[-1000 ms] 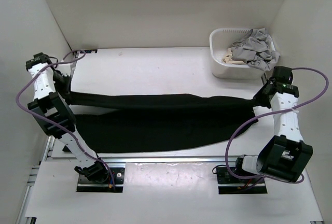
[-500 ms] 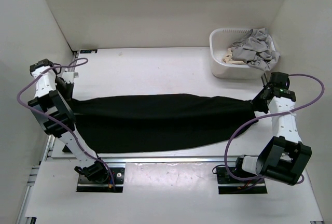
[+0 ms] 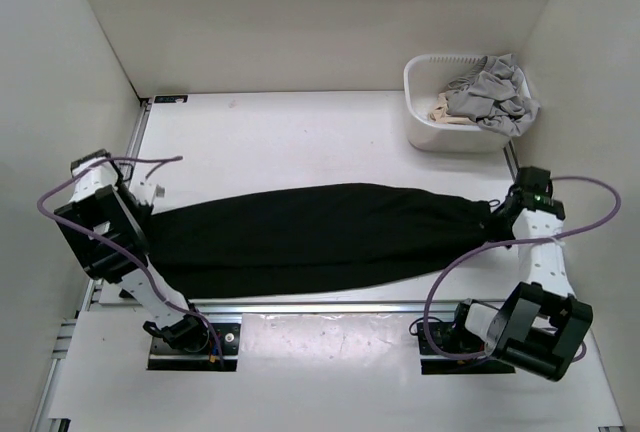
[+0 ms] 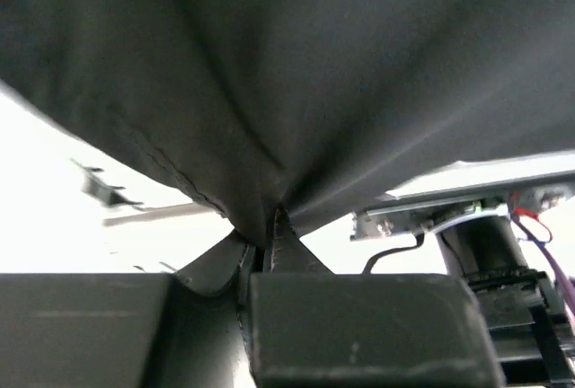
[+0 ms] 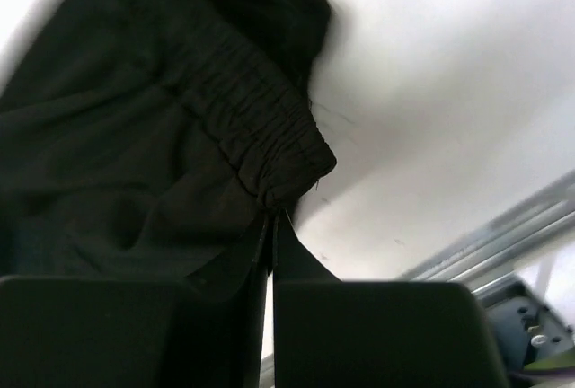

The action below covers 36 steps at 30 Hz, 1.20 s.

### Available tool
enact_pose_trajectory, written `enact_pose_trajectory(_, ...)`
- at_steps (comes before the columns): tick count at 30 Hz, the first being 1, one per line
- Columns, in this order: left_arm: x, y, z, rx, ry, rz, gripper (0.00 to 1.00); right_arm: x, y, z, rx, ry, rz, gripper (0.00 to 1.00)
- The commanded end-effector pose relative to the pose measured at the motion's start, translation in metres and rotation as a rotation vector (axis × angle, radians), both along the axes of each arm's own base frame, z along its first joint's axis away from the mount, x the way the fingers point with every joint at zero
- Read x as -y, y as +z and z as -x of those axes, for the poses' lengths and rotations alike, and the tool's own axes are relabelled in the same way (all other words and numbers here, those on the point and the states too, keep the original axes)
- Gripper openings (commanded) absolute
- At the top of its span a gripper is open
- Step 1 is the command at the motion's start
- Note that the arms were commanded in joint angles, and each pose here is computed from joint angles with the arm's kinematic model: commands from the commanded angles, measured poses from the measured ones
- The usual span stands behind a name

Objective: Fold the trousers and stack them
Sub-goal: Fold the trousers

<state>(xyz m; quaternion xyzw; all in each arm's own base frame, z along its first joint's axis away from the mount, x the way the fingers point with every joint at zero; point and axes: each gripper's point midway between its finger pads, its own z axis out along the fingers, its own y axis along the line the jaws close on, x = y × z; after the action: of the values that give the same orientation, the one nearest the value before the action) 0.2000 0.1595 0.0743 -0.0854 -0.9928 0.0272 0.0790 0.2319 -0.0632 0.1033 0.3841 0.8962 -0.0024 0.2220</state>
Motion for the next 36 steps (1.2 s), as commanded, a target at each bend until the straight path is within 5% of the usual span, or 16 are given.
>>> enact_pose_trajectory(1, -0.004, -0.008, 0.020, -0.021, -0.026, -0.033, 0.14, -0.006, -0.038, 0.033, -0.102, -0.109, -0.072, 0.00)
enact_pose_trajectory(9, -0.006, -0.028, 0.027, -0.074, -0.014, -0.047, 0.14, 0.003, -0.062, 0.039, -0.167, -0.193, -0.112, 0.00)
enact_pose_trajectory(18, -0.054, 0.028, -0.023, 0.043, -0.001, -0.158, 0.14, 0.037, 0.005, 0.019, -0.076, -0.222, -0.031, 0.00)
enact_pose_trajectory(32, -0.023, -0.026, 0.060, -0.192, -0.045, -0.115, 0.14, 0.015, -0.045, 0.080, -0.244, -0.290, -0.088, 0.00)
enact_pose_trajectory(34, -0.027, -0.031, 0.062, -0.205, -0.037, -0.116, 0.23, 0.019, -0.048, 0.083, -0.259, -0.320, -0.098, 0.11)
enact_pose_trajectory(35, -0.028, -0.030, 0.060, -0.197, -0.028, -0.124, 0.48, 0.021, -0.045, 0.083, -0.256, -0.330, -0.099, 0.27)
enact_pose_trajectory(36, -0.031, -0.031, 0.059, -0.199, -0.019, -0.122, 0.54, 0.023, -0.042, 0.081, -0.248, -0.330, -0.095, 0.61)
